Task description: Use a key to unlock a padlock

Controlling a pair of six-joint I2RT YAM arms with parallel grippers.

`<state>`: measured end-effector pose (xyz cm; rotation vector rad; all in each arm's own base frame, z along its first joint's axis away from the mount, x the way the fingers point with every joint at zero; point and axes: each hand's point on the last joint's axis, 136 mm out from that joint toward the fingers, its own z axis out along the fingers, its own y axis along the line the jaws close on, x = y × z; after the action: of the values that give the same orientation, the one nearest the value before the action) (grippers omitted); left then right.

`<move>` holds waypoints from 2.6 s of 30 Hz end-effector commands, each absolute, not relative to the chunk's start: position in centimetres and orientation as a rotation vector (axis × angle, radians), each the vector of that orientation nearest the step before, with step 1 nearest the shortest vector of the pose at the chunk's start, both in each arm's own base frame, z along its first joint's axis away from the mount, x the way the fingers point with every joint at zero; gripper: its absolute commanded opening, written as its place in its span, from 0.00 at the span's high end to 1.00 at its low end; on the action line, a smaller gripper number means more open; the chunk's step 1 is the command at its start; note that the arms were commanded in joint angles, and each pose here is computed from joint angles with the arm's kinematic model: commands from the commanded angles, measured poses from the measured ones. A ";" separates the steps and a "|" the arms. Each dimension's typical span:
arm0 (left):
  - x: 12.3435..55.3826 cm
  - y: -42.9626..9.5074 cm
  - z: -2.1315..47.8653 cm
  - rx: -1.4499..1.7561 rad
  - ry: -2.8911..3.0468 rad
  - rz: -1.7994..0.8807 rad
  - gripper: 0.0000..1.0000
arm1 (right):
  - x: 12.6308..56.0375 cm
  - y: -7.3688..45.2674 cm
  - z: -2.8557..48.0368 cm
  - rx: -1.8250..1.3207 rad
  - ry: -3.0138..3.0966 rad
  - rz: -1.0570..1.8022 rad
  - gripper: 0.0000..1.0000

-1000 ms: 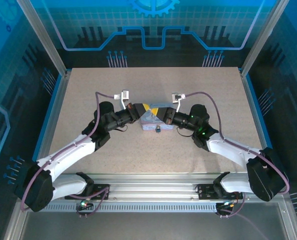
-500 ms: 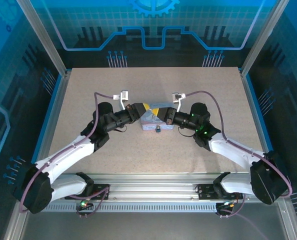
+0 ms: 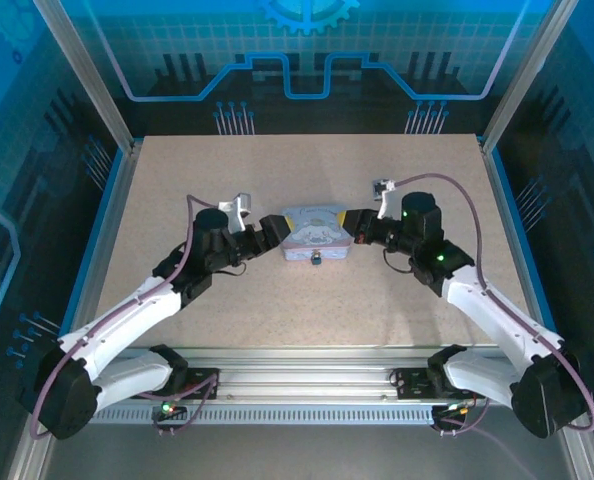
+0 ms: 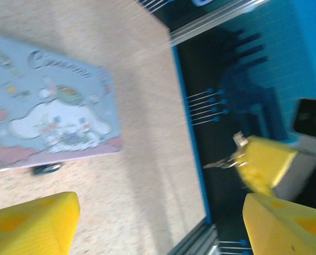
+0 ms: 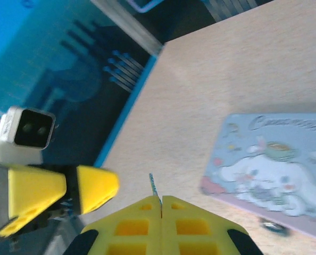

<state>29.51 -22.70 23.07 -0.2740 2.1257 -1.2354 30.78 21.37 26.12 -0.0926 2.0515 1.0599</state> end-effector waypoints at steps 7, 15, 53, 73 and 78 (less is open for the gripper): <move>31.1 -20.9 14.5 -0.367 2.380 -0.898 0.14 | 34.5 12.6 19.2 -0.026 2.405 0.222 1.00; 35.9 -21.5 12.5 -0.394 2.393 -0.858 0.14 | 36.4 12.0 13.8 -0.056 2.551 -0.016 1.00; 30.7 -23.0 12.5 -0.159 2.314 -0.990 0.01 | 39.3 14.2 13.0 -0.108 2.578 0.002 1.00; 32.2 -30.5 8.5 0.094 2.050 -0.793 0.01 | 45.4 15.4 9.9 -0.089 2.609 0.039 1.00; 33.0 -32.0 7.5 0.131 2.055 -0.789 0.01 | 45.5 15.7 9.4 -0.091 2.618 0.053 1.00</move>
<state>31.65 -30.76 5.73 0.1026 2.1495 -0.7902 44.55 15.56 9.22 -0.0894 2.6297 0.0282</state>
